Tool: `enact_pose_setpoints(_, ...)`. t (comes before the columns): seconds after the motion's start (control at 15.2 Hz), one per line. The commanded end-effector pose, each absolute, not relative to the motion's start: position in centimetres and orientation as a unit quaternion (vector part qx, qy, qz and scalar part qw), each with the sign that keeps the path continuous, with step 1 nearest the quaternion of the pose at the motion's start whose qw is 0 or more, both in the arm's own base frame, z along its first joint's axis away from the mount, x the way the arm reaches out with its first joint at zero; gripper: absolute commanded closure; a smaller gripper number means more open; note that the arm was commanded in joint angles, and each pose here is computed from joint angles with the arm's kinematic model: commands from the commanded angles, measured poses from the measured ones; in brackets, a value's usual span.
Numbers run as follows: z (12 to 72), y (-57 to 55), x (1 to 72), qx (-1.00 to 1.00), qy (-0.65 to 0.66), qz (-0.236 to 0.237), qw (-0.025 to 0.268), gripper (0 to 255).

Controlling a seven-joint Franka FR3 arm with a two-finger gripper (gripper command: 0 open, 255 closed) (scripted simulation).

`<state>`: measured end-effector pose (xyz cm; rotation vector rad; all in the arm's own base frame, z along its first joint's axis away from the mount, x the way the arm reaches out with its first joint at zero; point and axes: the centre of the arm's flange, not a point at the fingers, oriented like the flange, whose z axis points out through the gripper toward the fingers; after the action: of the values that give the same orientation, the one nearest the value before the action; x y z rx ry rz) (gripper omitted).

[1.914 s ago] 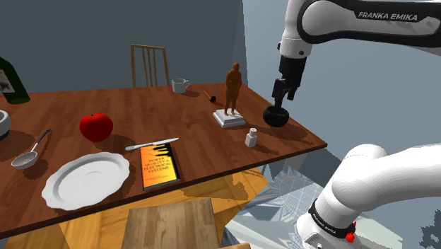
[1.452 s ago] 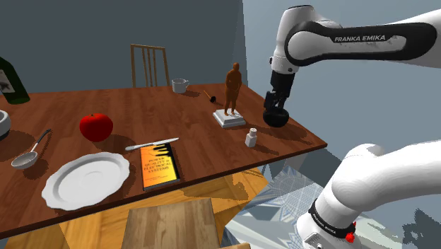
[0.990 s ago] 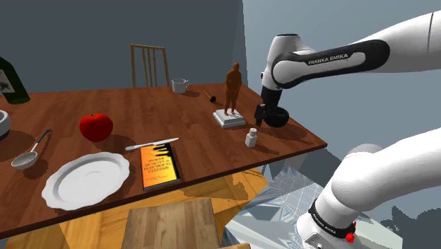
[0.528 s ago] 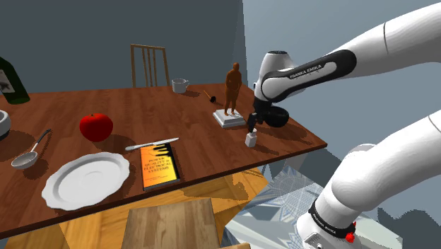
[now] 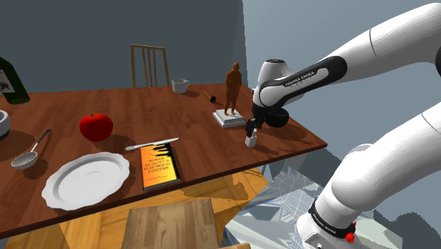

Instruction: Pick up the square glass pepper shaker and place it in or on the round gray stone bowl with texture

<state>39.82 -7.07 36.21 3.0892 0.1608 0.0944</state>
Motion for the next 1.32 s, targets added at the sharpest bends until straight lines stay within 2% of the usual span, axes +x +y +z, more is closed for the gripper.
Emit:
enact_pose_setpoints(0.0, 36.2, -7.1, 39.8, 0.998, 0.052, 0.031, 0.023, 0)
enact_pose_setpoints(0.2, 36.2, -7.1, 39.8, 0.998, 0.052, 0.031, 0.023, 0)
enact_pose_setpoints(0.26, 36.2, -7.1, 39.8, 0.998, 0.052, 0.031, 0.023, 255)
enact_pose_setpoints(0.86, 36.2, -7.1, 39.8, 0.998, 0.052, 0.031, 0.023, 255)
enact_pose_setpoints(1.25, 39.3, -7.1, 39.8, 0.998, 0.052, 0.031, 0.023, 255)
